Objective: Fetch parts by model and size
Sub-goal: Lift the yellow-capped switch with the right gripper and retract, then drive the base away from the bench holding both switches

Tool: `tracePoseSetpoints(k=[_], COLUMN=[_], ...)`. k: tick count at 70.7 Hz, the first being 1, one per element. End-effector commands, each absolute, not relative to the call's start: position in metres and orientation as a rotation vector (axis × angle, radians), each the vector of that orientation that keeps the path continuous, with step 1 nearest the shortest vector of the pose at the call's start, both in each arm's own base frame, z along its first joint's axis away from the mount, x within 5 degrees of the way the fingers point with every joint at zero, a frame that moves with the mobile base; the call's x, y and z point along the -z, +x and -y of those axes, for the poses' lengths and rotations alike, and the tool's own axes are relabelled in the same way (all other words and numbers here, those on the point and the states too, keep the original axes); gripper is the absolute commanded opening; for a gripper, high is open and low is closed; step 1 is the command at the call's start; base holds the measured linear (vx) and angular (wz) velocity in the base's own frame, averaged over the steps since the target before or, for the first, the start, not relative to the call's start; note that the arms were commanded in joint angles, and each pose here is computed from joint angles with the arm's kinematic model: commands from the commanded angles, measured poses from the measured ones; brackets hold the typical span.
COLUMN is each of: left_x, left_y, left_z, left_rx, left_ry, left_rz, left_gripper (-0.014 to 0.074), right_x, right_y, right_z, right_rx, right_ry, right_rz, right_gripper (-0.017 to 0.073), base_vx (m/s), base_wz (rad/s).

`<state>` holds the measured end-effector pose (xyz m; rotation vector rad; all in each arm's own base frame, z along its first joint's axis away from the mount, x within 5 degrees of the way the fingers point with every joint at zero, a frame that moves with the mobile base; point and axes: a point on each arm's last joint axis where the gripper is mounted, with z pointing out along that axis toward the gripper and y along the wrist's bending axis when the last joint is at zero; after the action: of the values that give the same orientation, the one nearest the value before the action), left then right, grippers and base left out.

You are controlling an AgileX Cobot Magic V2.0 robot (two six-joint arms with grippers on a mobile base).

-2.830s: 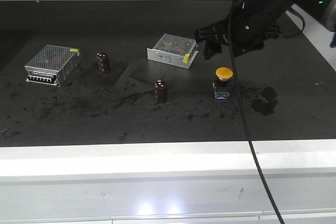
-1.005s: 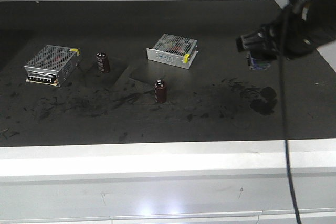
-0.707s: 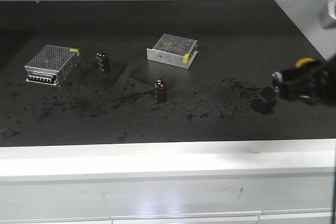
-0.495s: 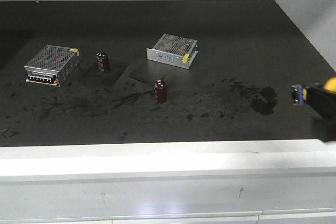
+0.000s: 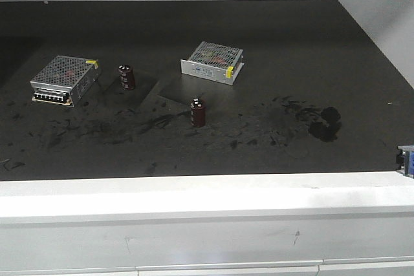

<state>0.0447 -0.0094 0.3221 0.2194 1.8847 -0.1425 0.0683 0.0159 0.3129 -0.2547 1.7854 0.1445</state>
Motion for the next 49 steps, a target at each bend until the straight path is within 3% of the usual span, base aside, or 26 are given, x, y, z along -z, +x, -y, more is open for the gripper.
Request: tracePoseSetpoints(k=[1, 49], left_x=[-0.3350, -0.3351], left_y=[0.0462, 0.0462], left_z=[0.0103, 0.0103], left_rx=[0.161, 0.161], left_ry=[0.210, 0.210], left_rz=[-1.802, -1.801], left_gripper=[-0.0006, -0.0006], right_x=[-0.3301, -0.3302], right_y=[0.0646, 0.0632], right_z=[-0.0149, -0.0144], right_rx=[-0.138, -0.138], right_ry=[-0.255, -0.254], right_rz=[-1.639, -1.636], right_gripper=[-0.0005, -0.0005], base_vx=[0.00, 0.00], base_wz=[0.00, 0.01])
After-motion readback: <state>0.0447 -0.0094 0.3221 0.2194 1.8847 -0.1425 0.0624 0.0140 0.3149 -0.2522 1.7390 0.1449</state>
